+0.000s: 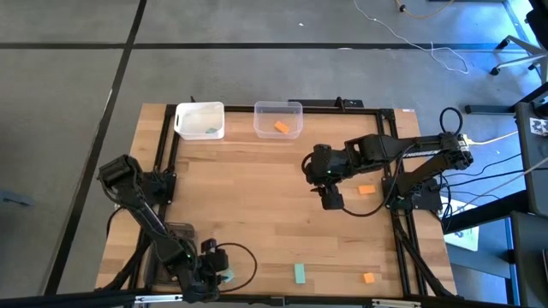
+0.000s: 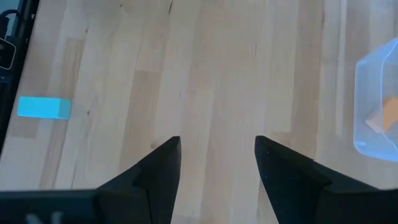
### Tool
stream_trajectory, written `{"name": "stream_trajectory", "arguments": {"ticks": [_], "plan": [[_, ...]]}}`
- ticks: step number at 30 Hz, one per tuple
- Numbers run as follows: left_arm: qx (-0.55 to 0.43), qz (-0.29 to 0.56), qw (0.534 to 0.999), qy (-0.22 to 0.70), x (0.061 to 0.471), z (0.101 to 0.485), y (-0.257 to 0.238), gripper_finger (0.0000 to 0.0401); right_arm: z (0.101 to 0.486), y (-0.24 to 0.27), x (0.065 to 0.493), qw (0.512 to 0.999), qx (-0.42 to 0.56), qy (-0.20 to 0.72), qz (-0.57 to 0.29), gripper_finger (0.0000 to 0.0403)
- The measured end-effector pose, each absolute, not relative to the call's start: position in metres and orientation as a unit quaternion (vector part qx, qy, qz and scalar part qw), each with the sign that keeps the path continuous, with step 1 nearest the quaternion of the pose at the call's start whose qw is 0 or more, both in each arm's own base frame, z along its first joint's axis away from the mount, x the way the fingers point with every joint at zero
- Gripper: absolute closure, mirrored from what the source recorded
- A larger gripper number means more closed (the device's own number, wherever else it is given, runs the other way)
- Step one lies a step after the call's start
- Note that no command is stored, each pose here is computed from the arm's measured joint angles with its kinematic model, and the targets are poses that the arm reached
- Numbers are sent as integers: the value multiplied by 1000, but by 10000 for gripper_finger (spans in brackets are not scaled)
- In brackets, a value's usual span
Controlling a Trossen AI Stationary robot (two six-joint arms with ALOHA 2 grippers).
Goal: Sort & place blocks by color
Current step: Put the left blue block into the white bin
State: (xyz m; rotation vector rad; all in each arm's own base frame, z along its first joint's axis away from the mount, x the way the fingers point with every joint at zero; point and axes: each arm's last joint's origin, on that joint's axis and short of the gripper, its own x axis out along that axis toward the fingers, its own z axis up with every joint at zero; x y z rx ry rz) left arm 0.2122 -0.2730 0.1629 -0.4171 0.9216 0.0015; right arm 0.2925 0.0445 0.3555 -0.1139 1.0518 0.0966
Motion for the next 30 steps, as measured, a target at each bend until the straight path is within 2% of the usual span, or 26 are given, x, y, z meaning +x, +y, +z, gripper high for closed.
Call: {"name": "stream_trajectory", "arguments": {"ticks": [17, 30], "plan": [[-304, 38, 839, 449, 212, 156, -279, 253, 356, 44, 293, 863, -55, 501, 45, 196], [-305, 50, 840, 447, 217, 155, -275, 252, 356, 42, 293, 864, -72, 499, 15, 196]]}}
